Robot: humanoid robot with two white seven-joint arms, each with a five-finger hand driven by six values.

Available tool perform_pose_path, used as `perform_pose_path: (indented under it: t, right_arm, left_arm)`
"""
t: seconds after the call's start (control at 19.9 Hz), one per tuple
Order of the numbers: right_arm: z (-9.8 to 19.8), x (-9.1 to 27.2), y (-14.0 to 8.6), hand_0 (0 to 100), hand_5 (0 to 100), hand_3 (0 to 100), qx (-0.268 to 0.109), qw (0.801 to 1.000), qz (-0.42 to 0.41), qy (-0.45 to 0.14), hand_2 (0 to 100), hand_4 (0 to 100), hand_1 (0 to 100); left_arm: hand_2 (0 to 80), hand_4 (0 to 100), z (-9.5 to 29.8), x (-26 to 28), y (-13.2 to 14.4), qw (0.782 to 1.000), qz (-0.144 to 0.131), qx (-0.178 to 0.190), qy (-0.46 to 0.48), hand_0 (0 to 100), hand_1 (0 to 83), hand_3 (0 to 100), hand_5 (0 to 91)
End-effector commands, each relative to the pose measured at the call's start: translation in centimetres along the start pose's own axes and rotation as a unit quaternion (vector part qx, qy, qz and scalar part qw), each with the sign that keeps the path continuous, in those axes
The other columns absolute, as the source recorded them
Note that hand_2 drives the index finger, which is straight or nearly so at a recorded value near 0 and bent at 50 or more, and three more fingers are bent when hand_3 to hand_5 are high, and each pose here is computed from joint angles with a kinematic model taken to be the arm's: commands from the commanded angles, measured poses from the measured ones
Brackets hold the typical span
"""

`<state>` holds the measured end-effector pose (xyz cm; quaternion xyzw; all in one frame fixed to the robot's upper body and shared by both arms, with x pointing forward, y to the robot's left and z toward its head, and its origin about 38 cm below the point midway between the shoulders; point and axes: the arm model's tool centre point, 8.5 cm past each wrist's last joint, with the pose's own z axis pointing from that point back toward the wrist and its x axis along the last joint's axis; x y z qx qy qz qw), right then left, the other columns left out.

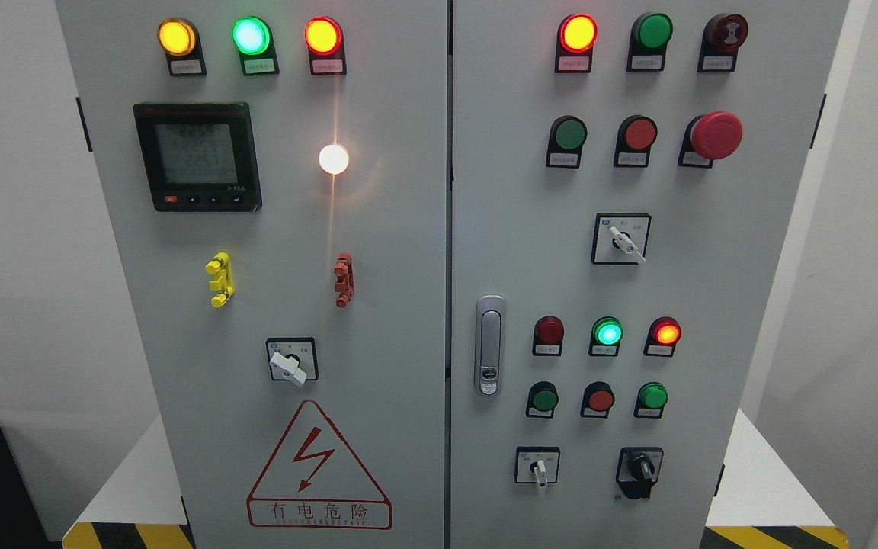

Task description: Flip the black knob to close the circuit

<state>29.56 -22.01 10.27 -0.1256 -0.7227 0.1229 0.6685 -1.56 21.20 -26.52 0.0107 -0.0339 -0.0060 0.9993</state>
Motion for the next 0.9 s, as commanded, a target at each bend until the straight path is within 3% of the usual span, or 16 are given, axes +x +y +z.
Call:
perform_pose_path:
  t: [0.0, 0.1, 0.35, 0.85]
  right_arm:
    - [2.5, -0.7, 0.9, 0, 0, 17, 0.012, 0.983, -0.177, -0.041, 7, 13, 8]
    - [2.8, -0.7, 0.9, 0, 0, 12, 0.013, 0.98, -0.178, -0.083, 3, 8, 6]
    - [3.4, -0.4, 1.0, 0, 0, 0, 0.045, 0.969, -0.222, -0.1, 0, 0, 2]
    - [3.5, -0.1, 0.1, 0, 0, 0, 0.038, 0.961, -0.247, -0.121, 0, 0, 1]
  left_arm:
    - [0.0, 0, 0.0, 0.0, 0.0, 1.0, 0.0, 0.0, 0.0, 12, 55.6, 0, 0.0]
    - [0.0, 0, 0.0, 0.0, 0.0, 1.0, 0.0, 0.0, 0.0, 12, 55.6, 0, 0.0]
    - [0.0, 0, 0.0, 0.0, 0.0, 1.0, 0.0, 0.0, 0.0, 12, 55.6, 0, 0.0]
    - [0.0, 0, 0.0, 0.0, 0.0, 1.0, 0.0, 0.0, 0.0, 12, 55.6, 0, 0.0]
